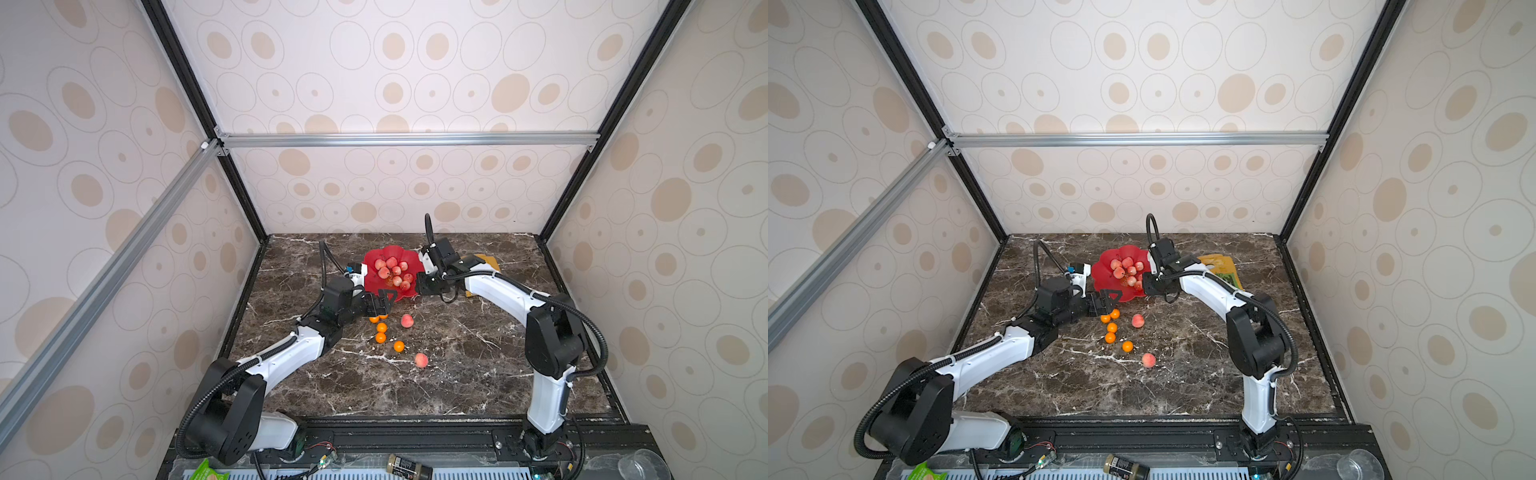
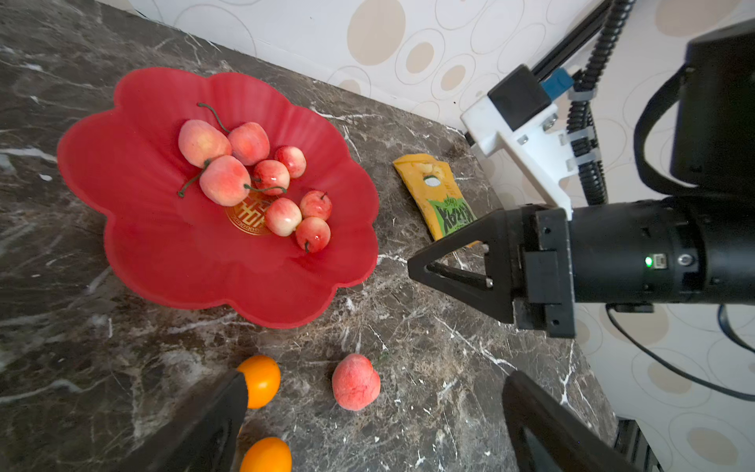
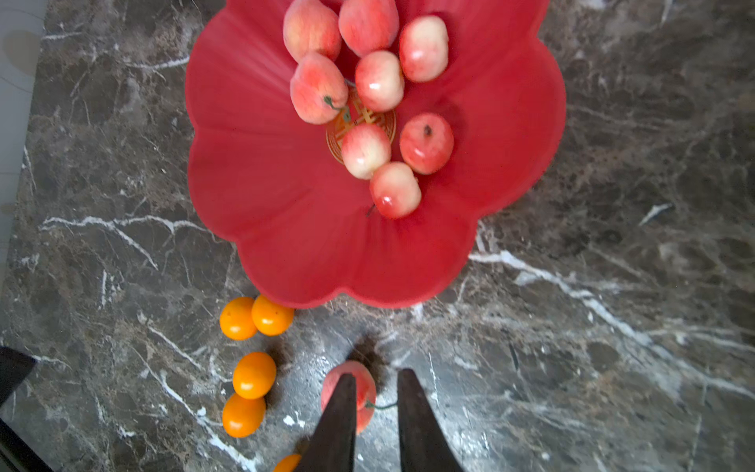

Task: Arrange fruit in a fruit bowl
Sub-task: Pick up the fruit from the center of the table.

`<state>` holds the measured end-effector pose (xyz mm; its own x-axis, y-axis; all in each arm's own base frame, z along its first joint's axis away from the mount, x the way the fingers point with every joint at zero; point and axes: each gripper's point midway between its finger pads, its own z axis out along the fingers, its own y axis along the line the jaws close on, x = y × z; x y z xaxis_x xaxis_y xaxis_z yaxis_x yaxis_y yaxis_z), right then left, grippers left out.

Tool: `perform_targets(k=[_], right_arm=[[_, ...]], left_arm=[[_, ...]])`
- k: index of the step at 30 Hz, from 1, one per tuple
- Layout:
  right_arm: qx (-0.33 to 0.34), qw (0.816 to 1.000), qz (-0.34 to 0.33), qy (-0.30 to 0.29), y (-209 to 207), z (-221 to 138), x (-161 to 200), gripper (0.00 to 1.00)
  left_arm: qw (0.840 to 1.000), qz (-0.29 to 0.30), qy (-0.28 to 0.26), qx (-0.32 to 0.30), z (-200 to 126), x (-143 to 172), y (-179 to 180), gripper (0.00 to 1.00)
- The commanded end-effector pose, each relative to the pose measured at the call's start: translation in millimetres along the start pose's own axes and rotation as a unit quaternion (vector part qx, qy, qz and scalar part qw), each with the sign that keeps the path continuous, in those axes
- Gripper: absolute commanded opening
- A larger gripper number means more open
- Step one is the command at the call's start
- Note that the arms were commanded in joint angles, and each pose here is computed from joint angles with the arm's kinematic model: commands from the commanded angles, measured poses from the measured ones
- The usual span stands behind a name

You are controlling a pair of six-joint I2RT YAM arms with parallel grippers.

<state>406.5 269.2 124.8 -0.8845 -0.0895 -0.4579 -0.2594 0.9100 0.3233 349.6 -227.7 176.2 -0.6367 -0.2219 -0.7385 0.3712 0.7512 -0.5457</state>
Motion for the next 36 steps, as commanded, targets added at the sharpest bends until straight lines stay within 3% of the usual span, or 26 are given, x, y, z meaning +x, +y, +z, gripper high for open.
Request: perform_targets(k=[1, 13, 36], right_arm=[[-0.008, 1.0, 0.003, -0.021, 1, -15, 7, 0.2], [0.038, 0.998, 0.038, -0.012, -2, -47, 77, 0.21], [0.059, 0.995, 0.075, 0.039, 46, -56, 212, 0.2]], left_arm=[[1.0, 0.009, -0.005, -0.001, -6, 4, -9, 0.98], [0.999, -0.002, 0.034, -0.01, -21, 54, -13, 0.98], [0.996, -0.007, 0.094, 0.002, -44, 119, -17, 0.98]])
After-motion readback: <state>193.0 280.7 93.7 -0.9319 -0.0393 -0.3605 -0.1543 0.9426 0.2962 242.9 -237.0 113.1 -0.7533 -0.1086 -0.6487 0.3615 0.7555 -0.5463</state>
